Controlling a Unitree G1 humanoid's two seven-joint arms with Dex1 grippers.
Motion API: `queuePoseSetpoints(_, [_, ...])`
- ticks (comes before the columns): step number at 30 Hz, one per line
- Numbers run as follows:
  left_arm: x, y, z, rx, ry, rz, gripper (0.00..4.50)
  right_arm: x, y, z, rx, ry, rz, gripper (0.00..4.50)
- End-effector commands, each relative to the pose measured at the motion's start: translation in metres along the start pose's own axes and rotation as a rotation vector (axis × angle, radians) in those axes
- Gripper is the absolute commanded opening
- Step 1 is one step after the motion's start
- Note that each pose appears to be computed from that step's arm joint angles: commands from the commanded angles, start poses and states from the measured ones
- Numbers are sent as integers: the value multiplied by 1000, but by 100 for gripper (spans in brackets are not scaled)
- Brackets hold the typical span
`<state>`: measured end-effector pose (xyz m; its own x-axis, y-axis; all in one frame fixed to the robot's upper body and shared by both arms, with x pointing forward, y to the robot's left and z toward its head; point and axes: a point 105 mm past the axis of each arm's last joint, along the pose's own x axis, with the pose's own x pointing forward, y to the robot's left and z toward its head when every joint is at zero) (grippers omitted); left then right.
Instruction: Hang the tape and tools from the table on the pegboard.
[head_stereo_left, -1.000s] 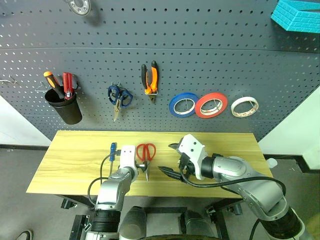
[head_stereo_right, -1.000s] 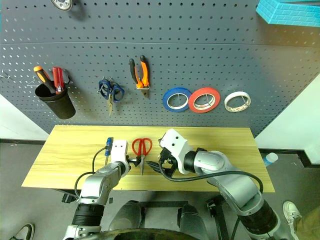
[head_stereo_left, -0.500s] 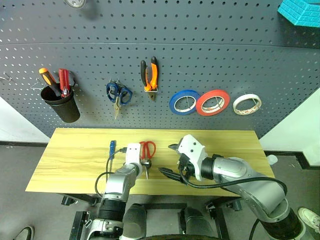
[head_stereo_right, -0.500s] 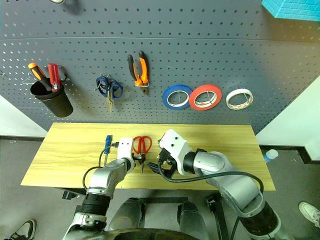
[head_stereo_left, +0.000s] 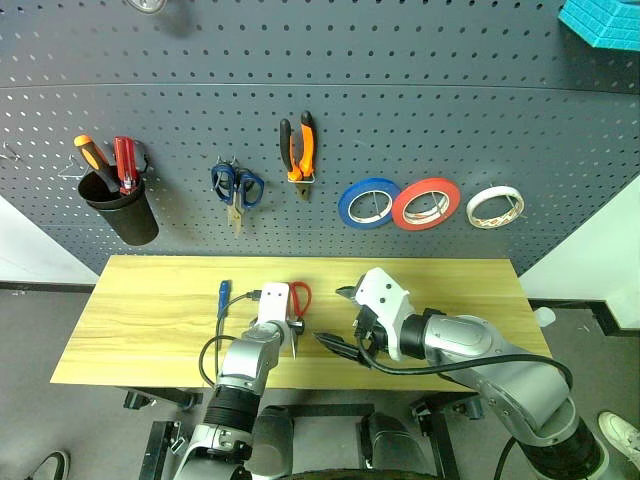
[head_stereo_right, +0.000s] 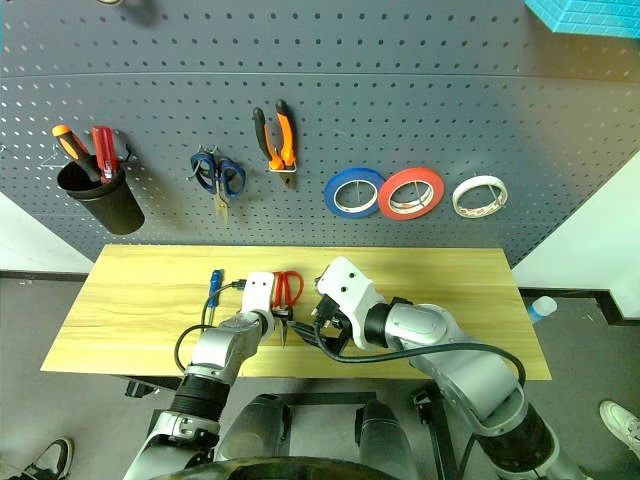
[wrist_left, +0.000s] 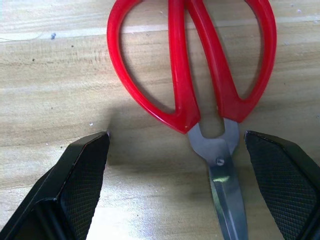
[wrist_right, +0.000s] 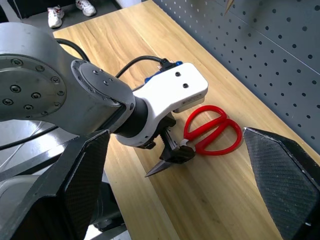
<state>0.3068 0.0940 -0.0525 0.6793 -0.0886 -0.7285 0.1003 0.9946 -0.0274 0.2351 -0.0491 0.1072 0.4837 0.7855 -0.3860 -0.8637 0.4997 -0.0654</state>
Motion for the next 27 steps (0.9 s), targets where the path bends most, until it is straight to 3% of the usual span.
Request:
queuePoseSetpoints(1, [3, -17, -16, -14, 62, -38, 450, -3, 6, 18, -43, -67, 11, 445])
queuePoseSetpoints(27, [2, -20, -43, 70, 192, -23, 450, -1, 7, 28, -54, -103, 6, 445])
